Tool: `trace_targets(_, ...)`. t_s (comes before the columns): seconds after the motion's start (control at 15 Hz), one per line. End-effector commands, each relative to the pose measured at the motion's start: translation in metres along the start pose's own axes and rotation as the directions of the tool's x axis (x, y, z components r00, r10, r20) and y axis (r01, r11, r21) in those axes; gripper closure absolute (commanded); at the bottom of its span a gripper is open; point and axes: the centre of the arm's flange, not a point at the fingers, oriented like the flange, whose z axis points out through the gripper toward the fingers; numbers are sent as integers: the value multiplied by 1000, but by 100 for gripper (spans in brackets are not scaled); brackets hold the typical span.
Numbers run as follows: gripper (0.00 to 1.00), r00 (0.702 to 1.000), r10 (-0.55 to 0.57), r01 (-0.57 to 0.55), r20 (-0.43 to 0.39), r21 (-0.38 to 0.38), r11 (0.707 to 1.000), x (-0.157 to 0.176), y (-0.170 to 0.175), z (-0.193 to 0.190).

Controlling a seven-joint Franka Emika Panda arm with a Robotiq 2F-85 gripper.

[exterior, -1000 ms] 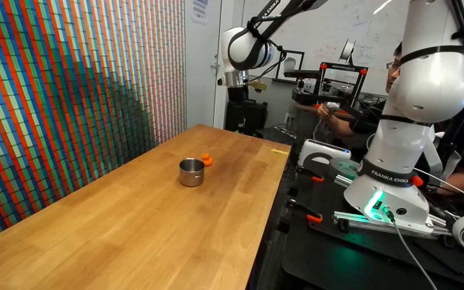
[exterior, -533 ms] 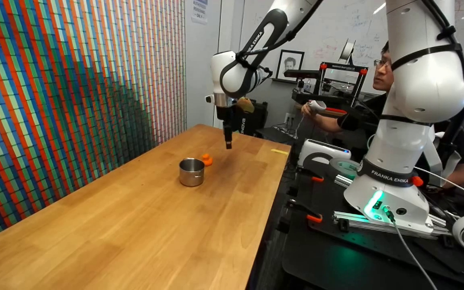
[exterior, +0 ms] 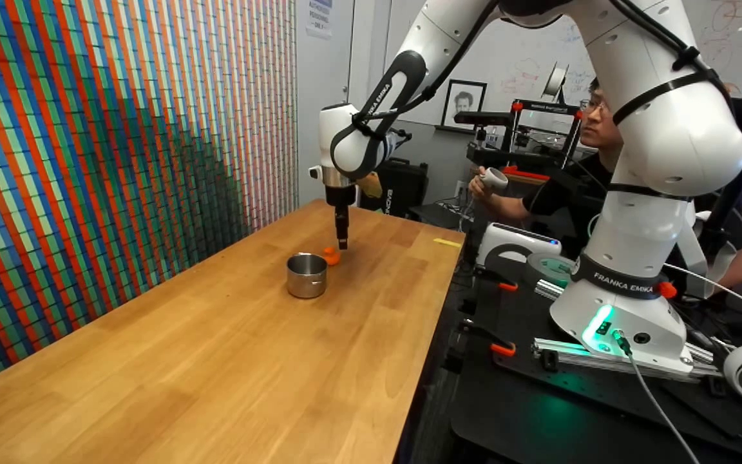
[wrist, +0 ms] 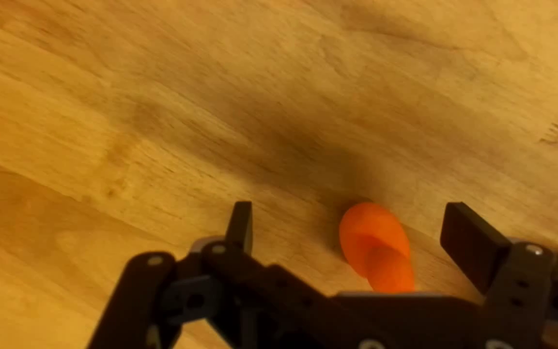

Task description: Pick the cube and put it in the cup

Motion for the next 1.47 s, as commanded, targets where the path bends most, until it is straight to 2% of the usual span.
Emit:
trace_targets(0.0,0,1000,-12,12,-11,21,1000,30,11,27)
trace_targets(0.07,0,1000,-14,14,-10,32,999,32,8,33)
trace_targets(0.13,25,1000,-18,19,-20,40,999,35,5,34)
trace_targets(0.2,25,999,-18,20,-27,52,998,36,3,37)
trace_targets(0.47,58,999,-15,17,-40,58,998,42,0,24)
trace_targets(0.73,85,998,4,0,-59,56,998,44,4,-6)
trace_targets(0.8,82,998,15,-11,-57,75,997,42,5,-12)
trace_targets(1.0,82,996,78,-72,-33,161,984,36,4,-26)
trace_targets(1.2,82,985,168,-143,-50,325,935,37,-1,-69)
trace_targets(1.4,82,965,242,-181,-100,414,892,41,-12,-100)
